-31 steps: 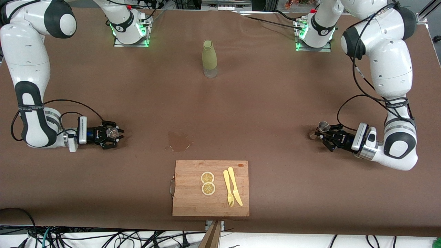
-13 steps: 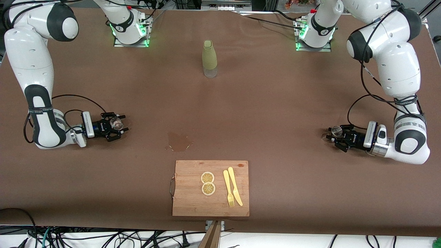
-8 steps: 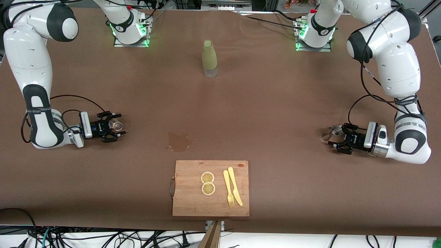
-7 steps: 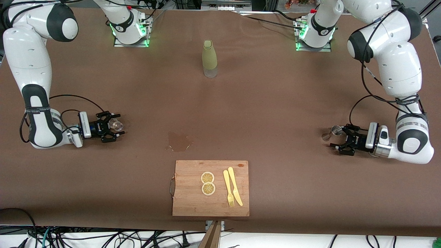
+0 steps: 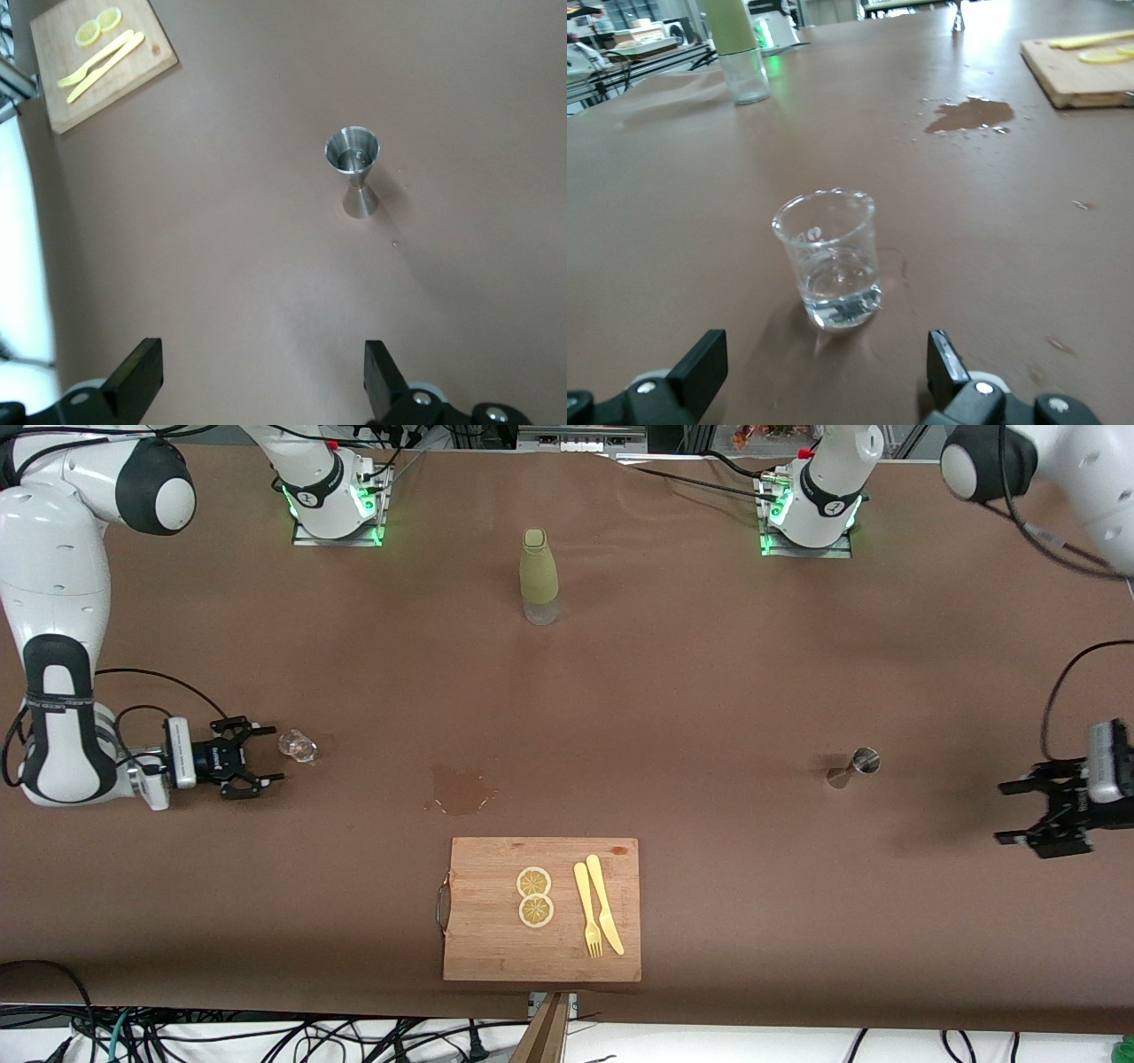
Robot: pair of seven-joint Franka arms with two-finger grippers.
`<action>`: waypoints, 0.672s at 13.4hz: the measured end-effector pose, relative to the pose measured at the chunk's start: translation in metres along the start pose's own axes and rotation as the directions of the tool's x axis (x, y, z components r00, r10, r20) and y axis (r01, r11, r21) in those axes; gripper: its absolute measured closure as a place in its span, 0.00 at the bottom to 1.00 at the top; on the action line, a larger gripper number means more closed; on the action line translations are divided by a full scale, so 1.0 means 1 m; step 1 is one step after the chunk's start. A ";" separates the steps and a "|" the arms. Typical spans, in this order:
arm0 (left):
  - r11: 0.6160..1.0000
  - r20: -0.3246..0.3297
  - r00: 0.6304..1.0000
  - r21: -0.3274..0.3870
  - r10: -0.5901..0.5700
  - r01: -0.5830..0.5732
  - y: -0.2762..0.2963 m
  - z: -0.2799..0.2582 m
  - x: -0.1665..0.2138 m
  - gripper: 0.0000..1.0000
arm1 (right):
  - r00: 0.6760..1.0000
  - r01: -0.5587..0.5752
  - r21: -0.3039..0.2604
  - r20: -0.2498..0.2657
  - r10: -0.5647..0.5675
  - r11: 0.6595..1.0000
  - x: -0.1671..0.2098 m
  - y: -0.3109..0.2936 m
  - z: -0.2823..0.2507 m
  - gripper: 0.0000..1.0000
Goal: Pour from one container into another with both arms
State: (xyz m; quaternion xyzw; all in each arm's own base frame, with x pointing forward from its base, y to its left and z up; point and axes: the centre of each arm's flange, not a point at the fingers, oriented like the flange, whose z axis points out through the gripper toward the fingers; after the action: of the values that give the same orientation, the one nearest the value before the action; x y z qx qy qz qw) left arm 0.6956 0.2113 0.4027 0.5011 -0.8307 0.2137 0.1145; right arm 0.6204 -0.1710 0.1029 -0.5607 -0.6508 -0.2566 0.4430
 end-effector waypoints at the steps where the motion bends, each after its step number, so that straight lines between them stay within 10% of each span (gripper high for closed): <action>1: 0.999 0.053 0.998 -0.003 -0.037 0.037 -0.010 -0.026 0.022 0.00 | 0.999 -0.038 -0.007 0.015 0.038 0.999 0.009 0.005 -0.014 0.00; 5: 0.981 0.291 0.939 -0.006 -0.185 0.195 -0.057 -0.080 0.120 0.00 | 0.965 -0.251 -0.053 0.060 0.254 0.967 0.060 0.019 -0.062 0.00; 9: 0.842 0.448 0.720 0.176 -0.530 0.511 -0.076 -0.122 0.204 0.00 | 0.877 -0.465 -0.134 0.067 0.476 0.875 0.124 0.025 -0.100 0.00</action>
State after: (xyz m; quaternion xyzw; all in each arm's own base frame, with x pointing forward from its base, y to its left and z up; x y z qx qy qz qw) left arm 0.6630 0.0780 0.6111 0.7530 -0.6536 0.0583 -0.0494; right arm 0.6760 -0.1854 0.2532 -0.7385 -0.4999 -0.1500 0.4268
